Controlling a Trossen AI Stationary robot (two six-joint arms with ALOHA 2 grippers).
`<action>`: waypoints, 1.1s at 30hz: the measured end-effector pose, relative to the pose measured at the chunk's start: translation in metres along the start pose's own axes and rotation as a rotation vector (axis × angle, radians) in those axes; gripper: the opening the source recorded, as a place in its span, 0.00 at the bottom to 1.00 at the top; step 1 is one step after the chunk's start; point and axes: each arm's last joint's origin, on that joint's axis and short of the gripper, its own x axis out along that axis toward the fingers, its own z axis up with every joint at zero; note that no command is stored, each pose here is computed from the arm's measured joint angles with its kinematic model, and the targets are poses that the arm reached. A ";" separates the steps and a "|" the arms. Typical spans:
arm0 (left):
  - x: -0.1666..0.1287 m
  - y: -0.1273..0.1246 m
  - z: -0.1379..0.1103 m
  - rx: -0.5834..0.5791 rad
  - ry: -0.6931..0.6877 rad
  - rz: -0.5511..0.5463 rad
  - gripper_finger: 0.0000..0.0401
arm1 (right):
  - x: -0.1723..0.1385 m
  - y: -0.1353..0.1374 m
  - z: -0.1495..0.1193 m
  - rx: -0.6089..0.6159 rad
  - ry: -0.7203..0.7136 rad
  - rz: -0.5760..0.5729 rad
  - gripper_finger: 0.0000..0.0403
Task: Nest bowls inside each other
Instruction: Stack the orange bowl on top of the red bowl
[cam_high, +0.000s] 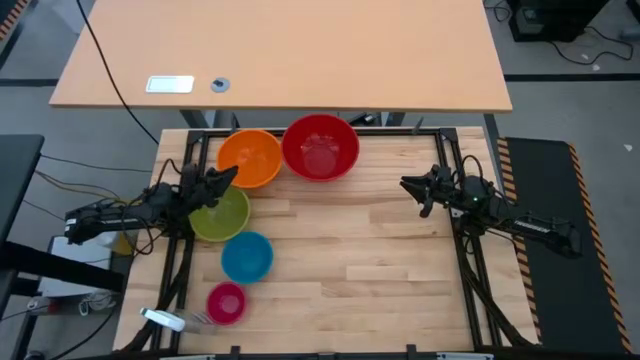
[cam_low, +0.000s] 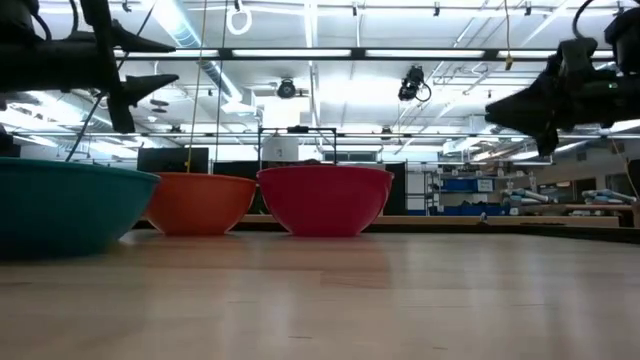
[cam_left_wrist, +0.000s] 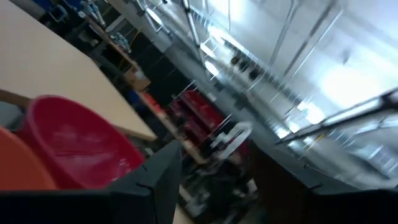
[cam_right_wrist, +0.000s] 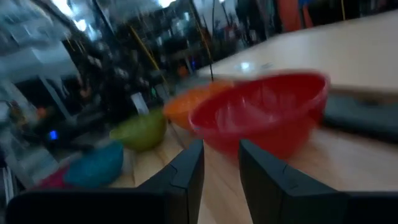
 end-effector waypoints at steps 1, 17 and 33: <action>0.000 -0.001 0.001 -0.017 -0.008 -0.007 0.48 | 0.000 0.001 0.005 0.018 -0.053 0.006 0.27; -0.001 -0.008 0.010 -0.129 -0.105 -0.075 0.48 | 0.003 0.013 0.038 0.376 -0.335 0.146 0.27; 0.019 -0.028 0.023 0.086 0.060 0.224 0.48 | 0.126 0.054 0.107 0.184 0.125 0.044 0.27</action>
